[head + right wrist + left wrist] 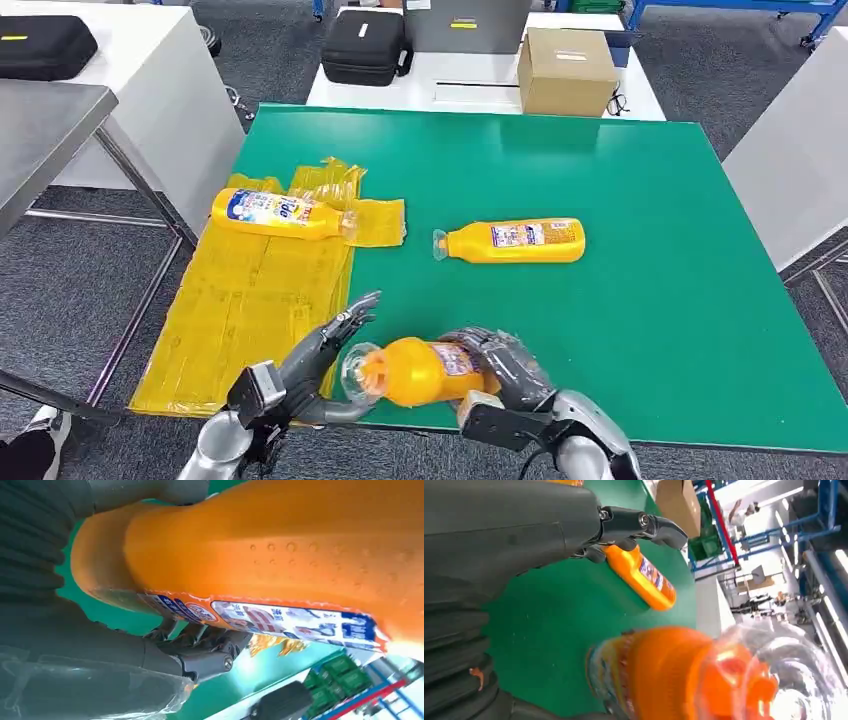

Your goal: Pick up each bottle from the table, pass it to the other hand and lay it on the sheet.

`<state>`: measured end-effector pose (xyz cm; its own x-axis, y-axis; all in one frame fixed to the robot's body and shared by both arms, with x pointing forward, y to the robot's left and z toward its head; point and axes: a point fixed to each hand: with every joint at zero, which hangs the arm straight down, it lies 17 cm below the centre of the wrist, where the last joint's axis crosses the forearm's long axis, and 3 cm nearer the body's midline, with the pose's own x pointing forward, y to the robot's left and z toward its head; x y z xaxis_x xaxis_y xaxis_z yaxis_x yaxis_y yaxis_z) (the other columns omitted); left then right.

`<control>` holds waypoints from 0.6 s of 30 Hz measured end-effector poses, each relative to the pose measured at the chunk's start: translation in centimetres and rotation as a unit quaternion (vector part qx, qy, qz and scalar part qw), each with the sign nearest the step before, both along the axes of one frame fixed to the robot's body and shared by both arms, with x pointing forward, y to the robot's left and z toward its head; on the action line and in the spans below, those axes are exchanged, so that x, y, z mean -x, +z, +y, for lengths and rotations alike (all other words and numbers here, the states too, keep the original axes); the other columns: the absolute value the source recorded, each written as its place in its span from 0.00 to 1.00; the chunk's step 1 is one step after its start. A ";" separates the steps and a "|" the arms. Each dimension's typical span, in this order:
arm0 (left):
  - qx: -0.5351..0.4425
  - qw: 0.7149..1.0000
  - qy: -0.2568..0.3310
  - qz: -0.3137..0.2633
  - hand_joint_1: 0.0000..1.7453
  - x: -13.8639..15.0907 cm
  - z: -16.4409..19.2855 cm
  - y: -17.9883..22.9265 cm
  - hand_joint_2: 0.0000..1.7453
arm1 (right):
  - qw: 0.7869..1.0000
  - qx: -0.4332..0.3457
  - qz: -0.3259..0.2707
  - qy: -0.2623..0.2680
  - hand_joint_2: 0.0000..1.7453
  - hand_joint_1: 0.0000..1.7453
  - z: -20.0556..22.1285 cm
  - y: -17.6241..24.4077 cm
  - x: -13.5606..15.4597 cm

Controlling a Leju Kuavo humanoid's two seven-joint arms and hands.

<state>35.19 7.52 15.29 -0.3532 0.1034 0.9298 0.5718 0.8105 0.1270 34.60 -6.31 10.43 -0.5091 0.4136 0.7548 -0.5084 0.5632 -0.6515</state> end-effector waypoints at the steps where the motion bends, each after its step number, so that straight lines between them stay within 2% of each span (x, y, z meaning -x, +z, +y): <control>1: -0.002 1.000 -0.004 -0.001 0.00 0.1 -0.3 0.0 1.00 | 1.000 0.005 0.000 0.005 1.00 0.99 0.4 -0.1 -0.1; 14: -0.028 0.998 -0.051 -0.036 0.00 1.5 -3.4 1.0 1.00 | 0.998 0.036 0.027 0.040 1.00 1.00 3.4 -2.8 -0.9; 15: -0.029 0.997 -0.054 -0.041 0.24 1.7 -3.5 1.2 1.00 | 0.998 0.034 0.029 0.044 1.00 1.00 3.6 -2.9 -0.8; 18: -0.035 0.997 -0.058 -0.049 0.24 1.9 -3.8 1.4 1.00 | 0.998 0.030 0.033 0.049 1.00 1.00 3.9 -3.1 -0.6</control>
